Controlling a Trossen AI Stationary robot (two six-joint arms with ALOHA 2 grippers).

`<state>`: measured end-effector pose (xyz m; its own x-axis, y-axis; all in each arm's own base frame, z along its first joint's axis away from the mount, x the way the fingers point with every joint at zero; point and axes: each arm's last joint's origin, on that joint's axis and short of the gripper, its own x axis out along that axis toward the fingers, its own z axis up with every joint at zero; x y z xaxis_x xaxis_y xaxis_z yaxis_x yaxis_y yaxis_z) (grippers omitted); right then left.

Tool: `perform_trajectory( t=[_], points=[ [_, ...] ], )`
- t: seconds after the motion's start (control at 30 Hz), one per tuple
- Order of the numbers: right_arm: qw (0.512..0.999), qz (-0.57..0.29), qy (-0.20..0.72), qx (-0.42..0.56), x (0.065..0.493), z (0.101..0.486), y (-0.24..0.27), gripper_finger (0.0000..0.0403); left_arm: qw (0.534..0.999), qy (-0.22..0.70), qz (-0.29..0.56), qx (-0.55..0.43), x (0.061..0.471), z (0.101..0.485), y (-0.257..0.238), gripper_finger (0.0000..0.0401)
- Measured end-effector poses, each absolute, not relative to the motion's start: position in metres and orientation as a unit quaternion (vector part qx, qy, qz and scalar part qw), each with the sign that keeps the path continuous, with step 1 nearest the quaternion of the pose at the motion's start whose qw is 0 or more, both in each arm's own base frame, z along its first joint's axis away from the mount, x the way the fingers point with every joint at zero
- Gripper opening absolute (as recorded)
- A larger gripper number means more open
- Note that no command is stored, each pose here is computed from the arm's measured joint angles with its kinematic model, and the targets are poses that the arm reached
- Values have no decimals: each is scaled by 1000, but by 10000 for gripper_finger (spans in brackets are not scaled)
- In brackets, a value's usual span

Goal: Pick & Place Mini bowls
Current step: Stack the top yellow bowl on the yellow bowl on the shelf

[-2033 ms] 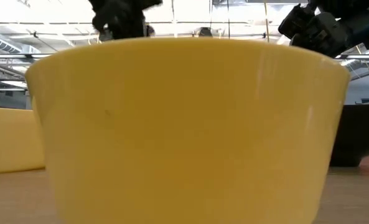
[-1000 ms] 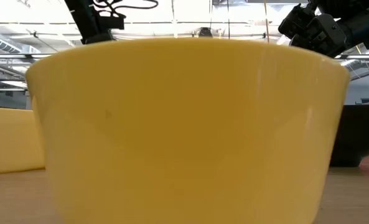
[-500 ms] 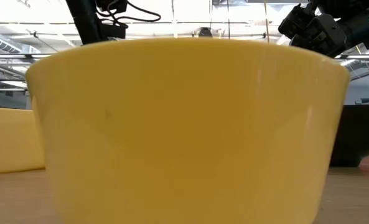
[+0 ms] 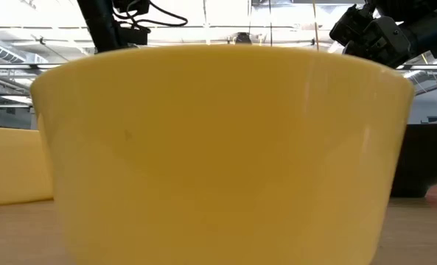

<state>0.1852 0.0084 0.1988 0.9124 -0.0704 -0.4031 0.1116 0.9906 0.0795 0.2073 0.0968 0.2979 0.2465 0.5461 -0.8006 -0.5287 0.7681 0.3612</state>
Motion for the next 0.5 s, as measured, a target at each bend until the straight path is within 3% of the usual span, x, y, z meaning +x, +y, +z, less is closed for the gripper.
perform_trajectory(
  t=[0.17,0.5],
  points=[
    [977,-47,204,50,185,199,8,130,789,510,341,8,207,298,97,56],
    [977,-47,203,51,185,199,8,130,791,515,327,32,204,304,95,144]
  ],
)
